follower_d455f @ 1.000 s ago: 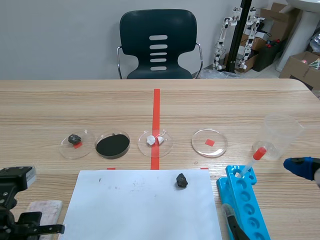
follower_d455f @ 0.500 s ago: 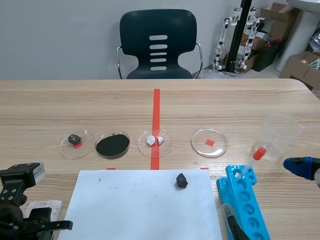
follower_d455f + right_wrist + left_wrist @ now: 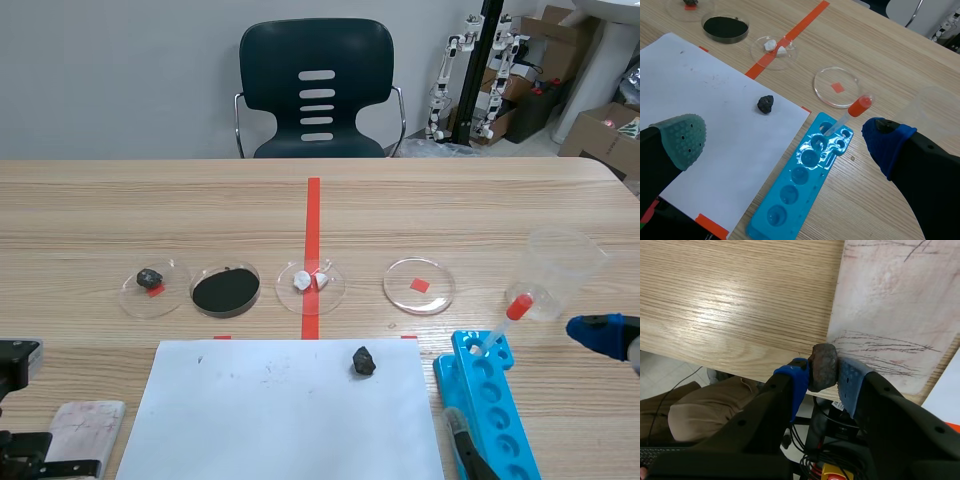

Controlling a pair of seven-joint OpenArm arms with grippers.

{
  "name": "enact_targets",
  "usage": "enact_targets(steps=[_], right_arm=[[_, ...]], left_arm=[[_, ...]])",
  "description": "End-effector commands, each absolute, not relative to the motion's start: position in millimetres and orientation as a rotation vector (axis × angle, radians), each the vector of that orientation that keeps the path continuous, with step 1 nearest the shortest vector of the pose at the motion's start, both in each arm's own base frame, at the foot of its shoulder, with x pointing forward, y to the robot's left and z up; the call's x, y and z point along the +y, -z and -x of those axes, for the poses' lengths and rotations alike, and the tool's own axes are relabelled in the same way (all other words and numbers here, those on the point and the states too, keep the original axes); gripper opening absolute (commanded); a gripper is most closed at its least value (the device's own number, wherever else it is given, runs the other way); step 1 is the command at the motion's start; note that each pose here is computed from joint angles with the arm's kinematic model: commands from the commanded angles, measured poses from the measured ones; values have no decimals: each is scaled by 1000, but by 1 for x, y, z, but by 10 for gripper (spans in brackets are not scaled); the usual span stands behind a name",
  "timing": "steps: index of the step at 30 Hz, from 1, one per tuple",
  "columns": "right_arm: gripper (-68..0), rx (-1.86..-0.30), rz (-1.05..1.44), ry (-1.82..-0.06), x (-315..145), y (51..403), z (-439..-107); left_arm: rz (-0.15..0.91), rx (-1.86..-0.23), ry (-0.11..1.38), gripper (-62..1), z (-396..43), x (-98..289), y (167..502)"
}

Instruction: Rub the mineral on the streak plate below the first streak

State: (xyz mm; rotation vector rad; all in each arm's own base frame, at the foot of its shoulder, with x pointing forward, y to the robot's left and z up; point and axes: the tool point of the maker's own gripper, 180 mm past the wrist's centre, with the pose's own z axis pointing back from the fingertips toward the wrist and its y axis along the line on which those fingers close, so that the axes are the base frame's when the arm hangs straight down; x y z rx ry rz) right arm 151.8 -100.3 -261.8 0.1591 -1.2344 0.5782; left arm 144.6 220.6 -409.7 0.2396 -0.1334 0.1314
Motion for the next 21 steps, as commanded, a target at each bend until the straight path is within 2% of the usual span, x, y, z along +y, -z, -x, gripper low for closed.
enact_targets(steps=[1,6,11,17,21], right_arm=[[4,-1252,-163,-577,-101,258,-153],[4,-1252,-163,-577,-101,258,-153],[4,-1252,-163,-577,-101,258,-153],[4,-1252,-163,-577,-101,258,-153],[4,-1252,-163,-577,-101,258,-153]], left_arm=[[-253,-135,-132,-492,-144,225,408],[-248,-186,-127,-492,-153,224,407],[-238,-318,-96,-492,-177,222,399],[-189,-566,-13,-492,-218,209,376],[-149,-810,61,-492,-248,195,350]])
